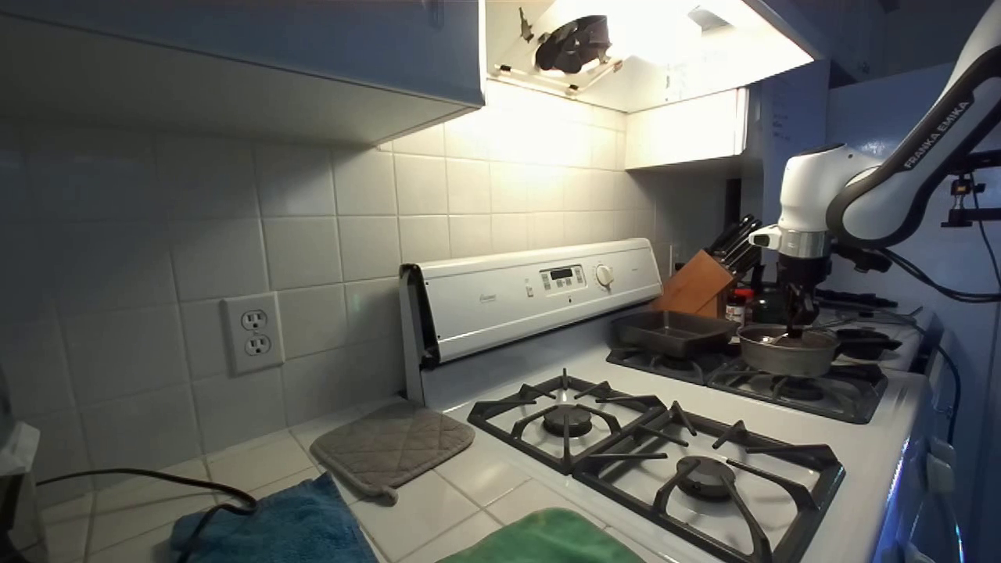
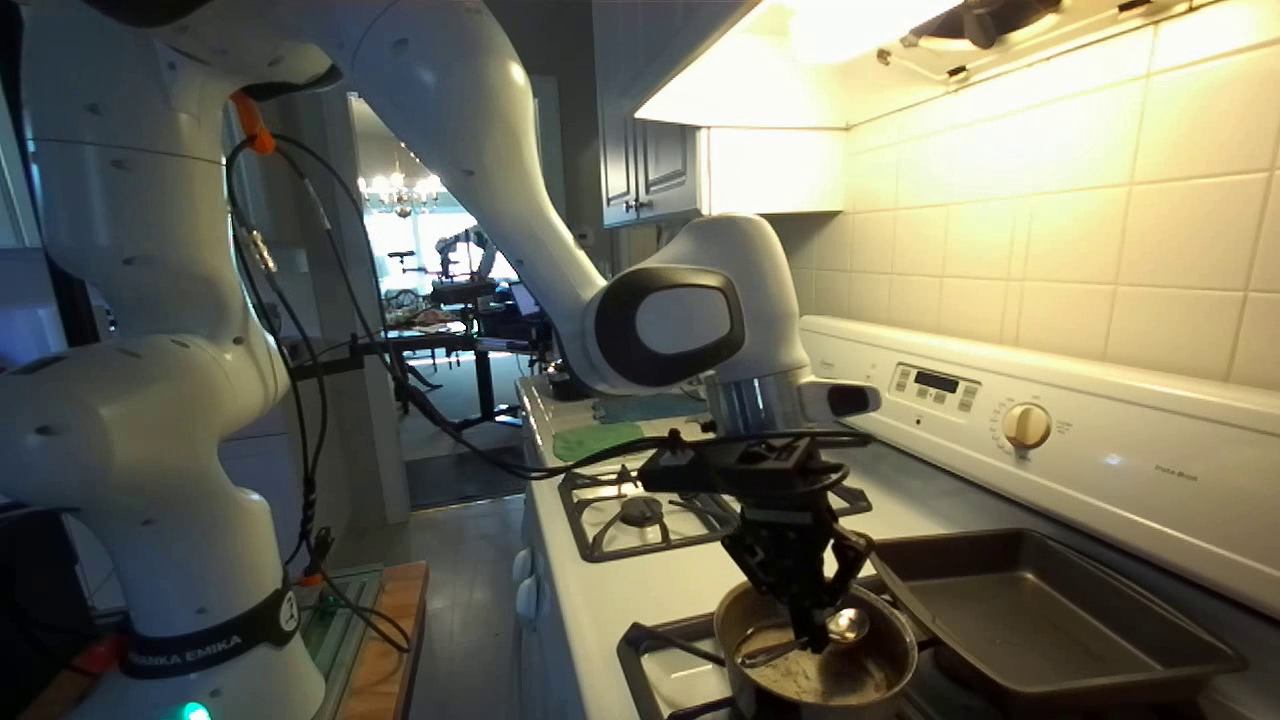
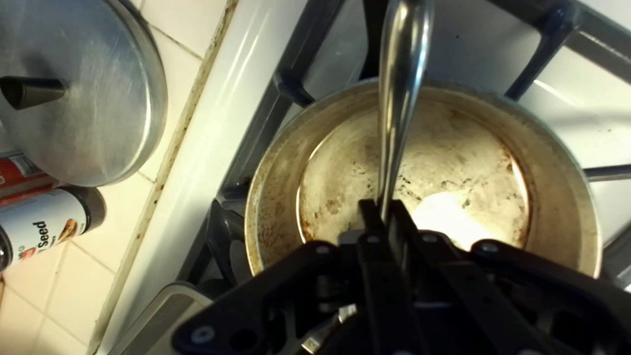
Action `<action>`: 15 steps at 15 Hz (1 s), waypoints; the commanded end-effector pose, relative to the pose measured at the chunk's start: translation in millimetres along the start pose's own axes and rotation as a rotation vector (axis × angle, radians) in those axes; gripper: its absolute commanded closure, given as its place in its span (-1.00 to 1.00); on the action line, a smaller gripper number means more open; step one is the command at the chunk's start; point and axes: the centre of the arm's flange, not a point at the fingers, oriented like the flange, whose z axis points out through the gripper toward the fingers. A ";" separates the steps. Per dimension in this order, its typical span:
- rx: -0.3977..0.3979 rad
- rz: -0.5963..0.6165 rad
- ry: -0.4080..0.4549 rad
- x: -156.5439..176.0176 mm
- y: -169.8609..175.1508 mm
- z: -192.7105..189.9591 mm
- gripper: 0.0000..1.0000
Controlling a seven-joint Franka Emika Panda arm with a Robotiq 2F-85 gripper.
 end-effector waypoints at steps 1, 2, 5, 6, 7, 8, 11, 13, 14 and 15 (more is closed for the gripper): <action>0.012 -0.029 0.008 -4.9 2.3 -22.9 0.96; 0.012 -0.034 0.007 -5.6 2.3 -26.0 0.96; 0.007 -0.061 -0.010 -9.3 2.4 -33.3 0.96; 0.012 -0.071 -0.016 -11.3 1.7 -36.8 0.96; 0.017 -0.079 -0.020 -13.4 0.0 -41.2 0.96; 0.022 -0.087 -0.025 -14.8 -1.6 -44.7 0.96; 0.036 -0.102 -0.015 -17.3 -14.8 -58.3 0.96; 0.044 -0.112 0.000 -16.4 -25.5 -66.9 0.96; 0.044 -0.116 0.006 -15.5 -32.8 -71.1 0.96; 0.046 -0.123 0.010 -14.2 -39.5 -74.7 0.96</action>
